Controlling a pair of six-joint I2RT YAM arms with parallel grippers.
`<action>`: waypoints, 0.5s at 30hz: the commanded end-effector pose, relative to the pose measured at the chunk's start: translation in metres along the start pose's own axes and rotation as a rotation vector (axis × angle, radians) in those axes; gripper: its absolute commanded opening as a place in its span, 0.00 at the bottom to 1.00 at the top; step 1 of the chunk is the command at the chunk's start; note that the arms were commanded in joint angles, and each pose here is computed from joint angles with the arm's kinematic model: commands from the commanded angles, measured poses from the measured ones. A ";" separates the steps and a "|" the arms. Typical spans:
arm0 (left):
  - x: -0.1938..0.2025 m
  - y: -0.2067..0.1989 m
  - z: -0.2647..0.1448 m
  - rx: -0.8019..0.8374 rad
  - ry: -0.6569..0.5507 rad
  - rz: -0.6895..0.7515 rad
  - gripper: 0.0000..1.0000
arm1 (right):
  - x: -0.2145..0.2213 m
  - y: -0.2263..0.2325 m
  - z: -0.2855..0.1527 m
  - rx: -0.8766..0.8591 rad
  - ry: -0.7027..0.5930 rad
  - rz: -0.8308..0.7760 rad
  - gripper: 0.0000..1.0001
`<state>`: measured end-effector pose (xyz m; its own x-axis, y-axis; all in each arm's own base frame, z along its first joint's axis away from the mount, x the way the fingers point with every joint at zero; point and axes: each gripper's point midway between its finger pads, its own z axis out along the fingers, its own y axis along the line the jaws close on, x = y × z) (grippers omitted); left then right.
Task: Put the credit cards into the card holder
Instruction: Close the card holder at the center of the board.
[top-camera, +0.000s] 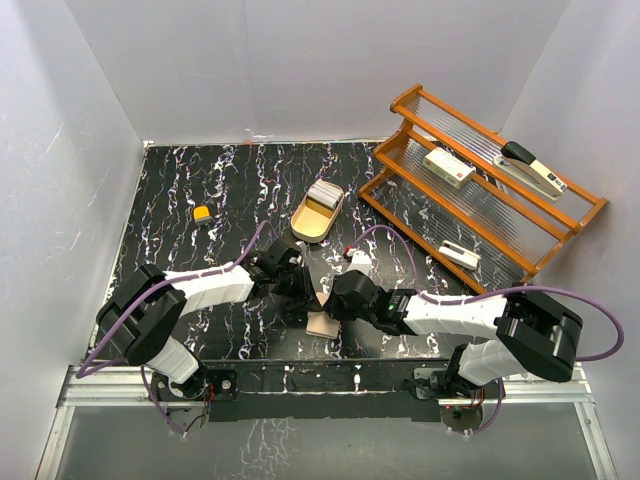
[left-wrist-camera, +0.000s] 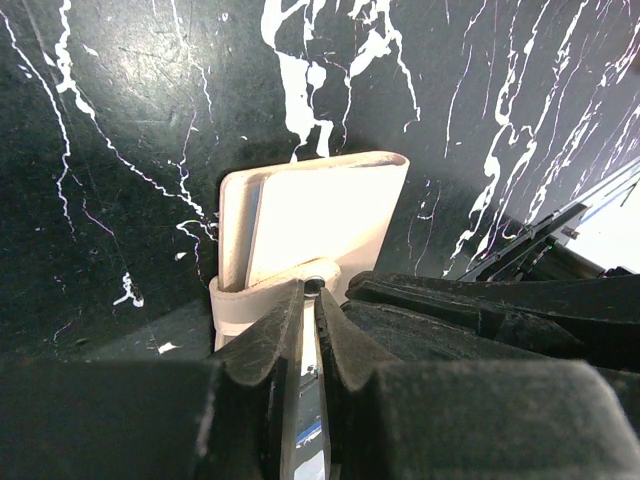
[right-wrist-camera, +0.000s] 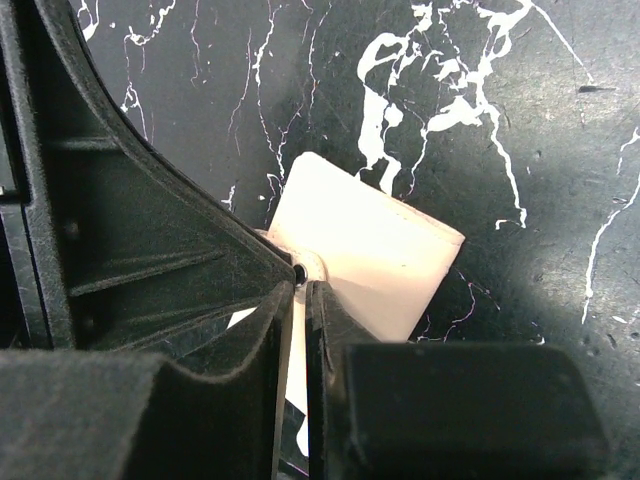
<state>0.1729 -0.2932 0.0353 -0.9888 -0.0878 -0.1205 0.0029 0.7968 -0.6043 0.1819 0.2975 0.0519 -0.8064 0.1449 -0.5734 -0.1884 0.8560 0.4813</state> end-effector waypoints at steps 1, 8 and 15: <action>0.006 -0.004 0.001 0.021 0.024 -0.005 0.09 | -0.013 0.006 0.000 -0.017 -0.046 0.023 0.10; 0.007 0.003 0.001 -0.024 0.024 -0.002 0.08 | -0.018 0.004 -0.004 -0.007 -0.068 0.026 0.11; 0.010 -0.006 -0.013 -0.016 0.014 -0.005 0.10 | -0.022 0.013 -0.005 -0.036 -0.065 0.036 0.14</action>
<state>0.1684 -0.2927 0.0341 -0.9901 -0.0872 -0.1100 -0.0054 0.8069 -0.5907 0.1846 0.2931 0.0497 -0.8028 0.1527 -0.5764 -0.1735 0.8650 0.4708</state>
